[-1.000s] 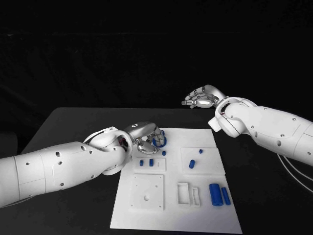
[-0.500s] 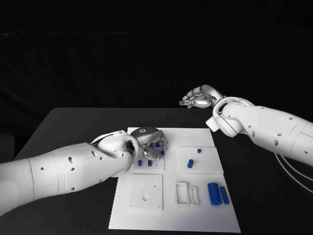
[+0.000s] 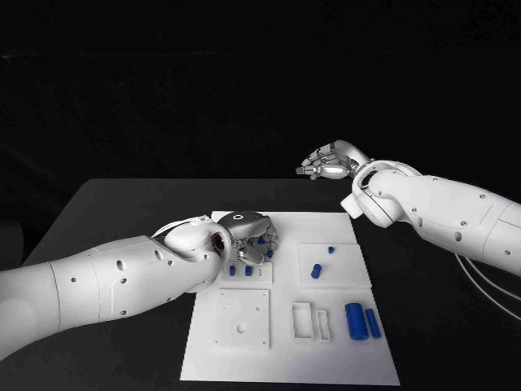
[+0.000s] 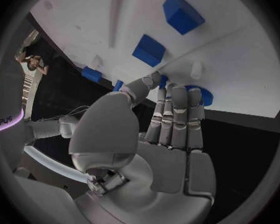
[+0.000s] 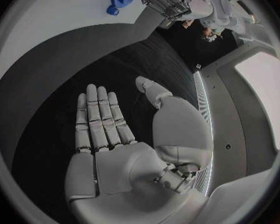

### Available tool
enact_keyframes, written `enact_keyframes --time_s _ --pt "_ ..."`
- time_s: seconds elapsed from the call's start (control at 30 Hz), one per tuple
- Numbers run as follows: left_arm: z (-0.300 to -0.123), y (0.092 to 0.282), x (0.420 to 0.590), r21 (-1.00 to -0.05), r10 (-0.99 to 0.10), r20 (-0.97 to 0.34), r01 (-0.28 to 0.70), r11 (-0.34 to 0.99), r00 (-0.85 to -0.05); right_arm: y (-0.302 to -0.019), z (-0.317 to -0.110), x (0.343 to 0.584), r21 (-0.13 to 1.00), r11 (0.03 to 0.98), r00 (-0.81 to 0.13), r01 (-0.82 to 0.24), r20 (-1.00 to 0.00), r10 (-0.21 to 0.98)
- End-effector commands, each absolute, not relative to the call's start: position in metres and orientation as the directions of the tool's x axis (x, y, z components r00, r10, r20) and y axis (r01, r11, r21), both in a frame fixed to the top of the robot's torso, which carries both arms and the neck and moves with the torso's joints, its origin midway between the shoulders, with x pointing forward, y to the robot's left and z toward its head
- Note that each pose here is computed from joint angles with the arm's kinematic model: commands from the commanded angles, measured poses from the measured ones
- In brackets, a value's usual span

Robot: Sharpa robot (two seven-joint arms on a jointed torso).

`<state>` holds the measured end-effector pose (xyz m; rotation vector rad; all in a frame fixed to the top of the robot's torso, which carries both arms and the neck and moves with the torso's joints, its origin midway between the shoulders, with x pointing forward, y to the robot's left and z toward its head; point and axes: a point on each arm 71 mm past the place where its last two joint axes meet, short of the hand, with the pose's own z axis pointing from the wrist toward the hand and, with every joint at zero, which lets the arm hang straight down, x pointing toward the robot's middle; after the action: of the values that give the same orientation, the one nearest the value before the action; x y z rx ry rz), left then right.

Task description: Assemble the parts on the task board

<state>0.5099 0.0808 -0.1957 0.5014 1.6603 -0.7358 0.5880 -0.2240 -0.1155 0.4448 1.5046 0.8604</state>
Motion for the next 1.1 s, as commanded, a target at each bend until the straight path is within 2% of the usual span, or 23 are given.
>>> enact_keyframes --time_s 0.03,1.1 --pt "-0.1983 0.0793 0.5099 -0.185 -0.032 -0.972 0.676 0.713 -0.231 -0.2221 -0.1154 0.5875 0.734 0.64 -0.155 -0.227 -0.676 0.72" --pt "-0.2035 0.0777 0.5112 -0.155 0.027 -0.967 0.666 0.73 -0.254 -0.2209 -0.1153 0.5869 0.734 0.639 -0.159 -0.23 -0.676 0.72"
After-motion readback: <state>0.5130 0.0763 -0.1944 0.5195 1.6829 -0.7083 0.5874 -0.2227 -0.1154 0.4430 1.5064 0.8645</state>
